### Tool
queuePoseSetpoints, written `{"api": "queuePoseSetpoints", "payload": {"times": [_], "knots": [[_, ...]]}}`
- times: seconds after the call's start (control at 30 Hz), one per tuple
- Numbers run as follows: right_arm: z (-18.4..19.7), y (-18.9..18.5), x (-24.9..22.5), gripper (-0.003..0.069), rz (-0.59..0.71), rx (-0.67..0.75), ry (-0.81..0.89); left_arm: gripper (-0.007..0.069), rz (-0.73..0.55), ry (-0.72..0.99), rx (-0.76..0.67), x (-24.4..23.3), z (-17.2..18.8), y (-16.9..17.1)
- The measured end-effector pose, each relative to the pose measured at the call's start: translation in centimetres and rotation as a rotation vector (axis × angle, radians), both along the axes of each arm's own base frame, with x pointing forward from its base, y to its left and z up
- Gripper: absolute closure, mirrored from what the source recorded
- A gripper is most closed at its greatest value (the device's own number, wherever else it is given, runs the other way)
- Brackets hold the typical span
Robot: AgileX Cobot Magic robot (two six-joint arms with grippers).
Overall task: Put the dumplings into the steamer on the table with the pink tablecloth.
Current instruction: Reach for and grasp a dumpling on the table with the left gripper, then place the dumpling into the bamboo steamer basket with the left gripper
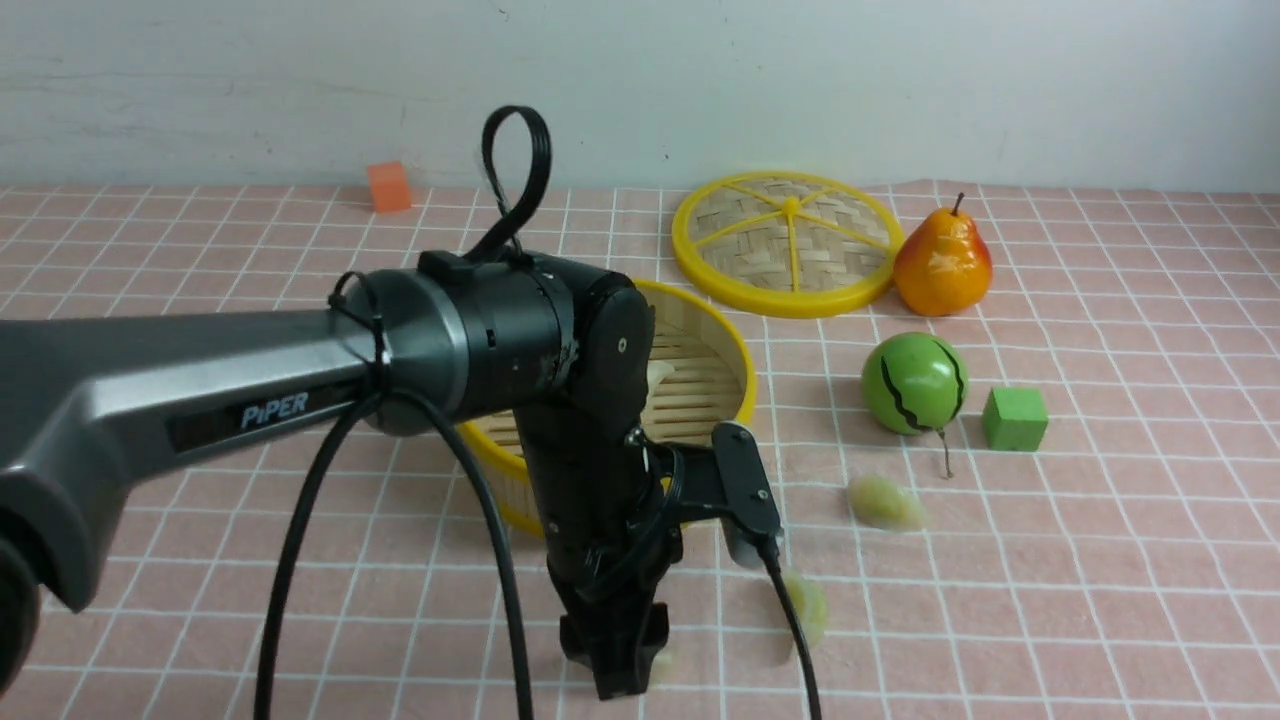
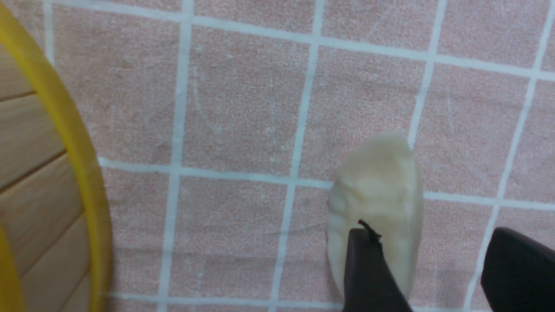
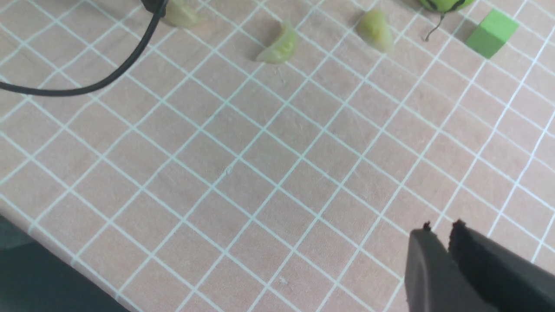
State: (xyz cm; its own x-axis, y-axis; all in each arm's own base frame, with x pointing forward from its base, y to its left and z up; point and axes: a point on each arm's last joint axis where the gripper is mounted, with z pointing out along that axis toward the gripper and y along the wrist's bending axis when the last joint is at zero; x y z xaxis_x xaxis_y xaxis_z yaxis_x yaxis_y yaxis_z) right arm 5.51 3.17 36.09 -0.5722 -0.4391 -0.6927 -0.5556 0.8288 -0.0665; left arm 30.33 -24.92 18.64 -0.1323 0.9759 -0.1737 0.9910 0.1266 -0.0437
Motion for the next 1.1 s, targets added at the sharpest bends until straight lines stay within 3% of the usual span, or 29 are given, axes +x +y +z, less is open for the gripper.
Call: {"api": "queuePoseSetpoints", "payload": {"times": [0.27,0.37,0.43,0.57,0.7,0.87,0.97,1.1], "knots": [[-0.4,0.0,0.1,0.057,-0.017,0.005,0.02,0.0276,0.004,0.033,0.022,0.3,-2.1,-0.3],[-0.4,0.0,0.1,0.0566,-0.017,0.005,0.02,0.0335,0.023,0.027,0.018,0.4,-2.1,-0.3],[-0.4,0.0,0.1,0.0564,-0.017,0.006,0.018,0.0379,0.053,0.033,0.018,0.5,-1.9,-0.4],[-0.4,0.1,0.1,0.0564,-0.017,0.009,0.014,0.0387,0.179,0.037,0.003,1.1,-0.9,-0.9],[-0.2,0.2,0.3,0.0561,-0.015,0.027,-0.014,0.0387,0.284,0.046,-0.015,2.0,2.1,-1.7],[0.1,0.4,0.5,0.0557,-0.024,0.062,-0.044,0.0387,0.413,-0.032,-0.136,3.8,8.7,-1.5],[0.0,0.7,1.0,0.0557,-0.063,0.088,-0.011,0.0387,0.616,-0.088,-0.253,6.0,13.0,0.5],[-0.5,1.5,2.2,0.0557,-0.095,0.074,0.057,0.0387,0.859,-0.089,-0.306,8.4,14.4,4.0]]}}
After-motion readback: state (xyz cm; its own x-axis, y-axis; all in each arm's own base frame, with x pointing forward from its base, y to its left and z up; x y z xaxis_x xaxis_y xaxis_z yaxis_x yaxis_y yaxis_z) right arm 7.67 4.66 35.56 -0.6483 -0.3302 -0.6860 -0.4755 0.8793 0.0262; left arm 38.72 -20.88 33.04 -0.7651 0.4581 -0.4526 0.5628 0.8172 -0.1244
